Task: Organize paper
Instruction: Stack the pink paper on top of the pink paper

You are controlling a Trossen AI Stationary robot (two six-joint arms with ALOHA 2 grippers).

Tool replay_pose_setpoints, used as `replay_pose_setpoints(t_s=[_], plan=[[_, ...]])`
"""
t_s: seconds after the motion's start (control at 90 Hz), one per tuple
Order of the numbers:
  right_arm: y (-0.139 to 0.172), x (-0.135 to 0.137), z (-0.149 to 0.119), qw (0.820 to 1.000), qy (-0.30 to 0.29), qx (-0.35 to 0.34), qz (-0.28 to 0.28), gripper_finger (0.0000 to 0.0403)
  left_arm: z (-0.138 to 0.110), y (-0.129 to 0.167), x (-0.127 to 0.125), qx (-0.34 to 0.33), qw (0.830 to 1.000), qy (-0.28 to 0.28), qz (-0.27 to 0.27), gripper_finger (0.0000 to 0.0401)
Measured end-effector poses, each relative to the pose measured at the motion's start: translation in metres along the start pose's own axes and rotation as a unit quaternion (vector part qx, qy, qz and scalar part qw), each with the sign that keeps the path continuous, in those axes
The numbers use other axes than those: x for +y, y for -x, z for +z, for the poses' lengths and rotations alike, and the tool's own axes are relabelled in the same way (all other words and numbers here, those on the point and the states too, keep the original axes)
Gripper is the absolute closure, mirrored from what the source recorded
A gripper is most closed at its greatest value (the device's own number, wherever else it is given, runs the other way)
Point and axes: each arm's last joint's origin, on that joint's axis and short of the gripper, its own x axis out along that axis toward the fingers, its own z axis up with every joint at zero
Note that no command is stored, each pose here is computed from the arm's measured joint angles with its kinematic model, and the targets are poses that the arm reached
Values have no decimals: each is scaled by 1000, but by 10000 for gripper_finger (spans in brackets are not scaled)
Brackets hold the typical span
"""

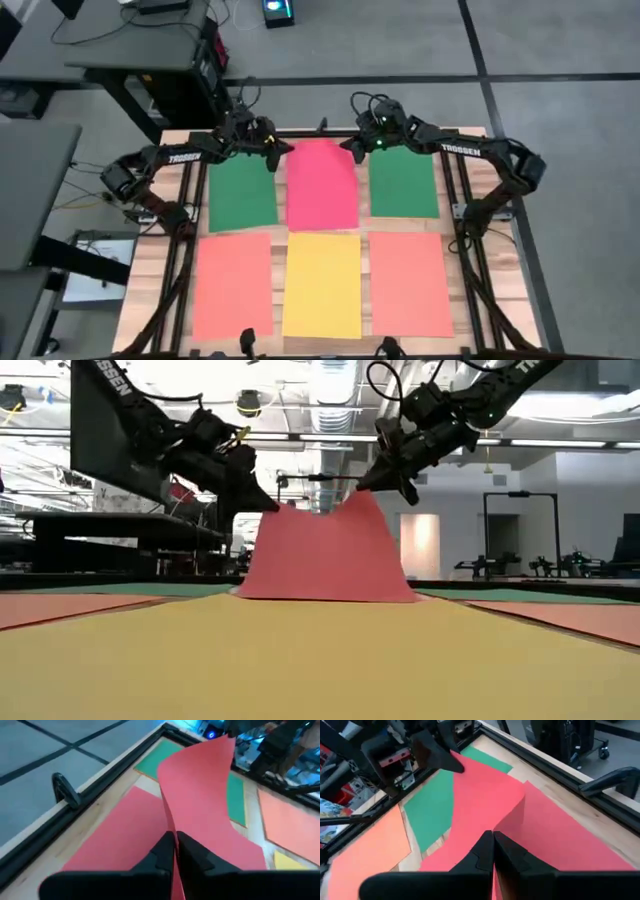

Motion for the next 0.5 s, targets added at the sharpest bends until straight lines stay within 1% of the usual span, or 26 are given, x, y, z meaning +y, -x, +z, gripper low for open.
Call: replay_pose_setpoints(t_s=[0.144,0.244,0.4,0.5], plan=[[1,-4,-4,1000,4,19,-22,403,0,1,3,7,1000,-6,30,401],[1,-5,-7,999,11,30,-36,403,0,2,6,5,999,-2,35,401],[1,-7,-7,998,18,33,-42,403,0,3,7,4,999,-1,38,401],[2,-9,-6,997,20,28,-63,403,0,3,7,6,999,1,38,401]])
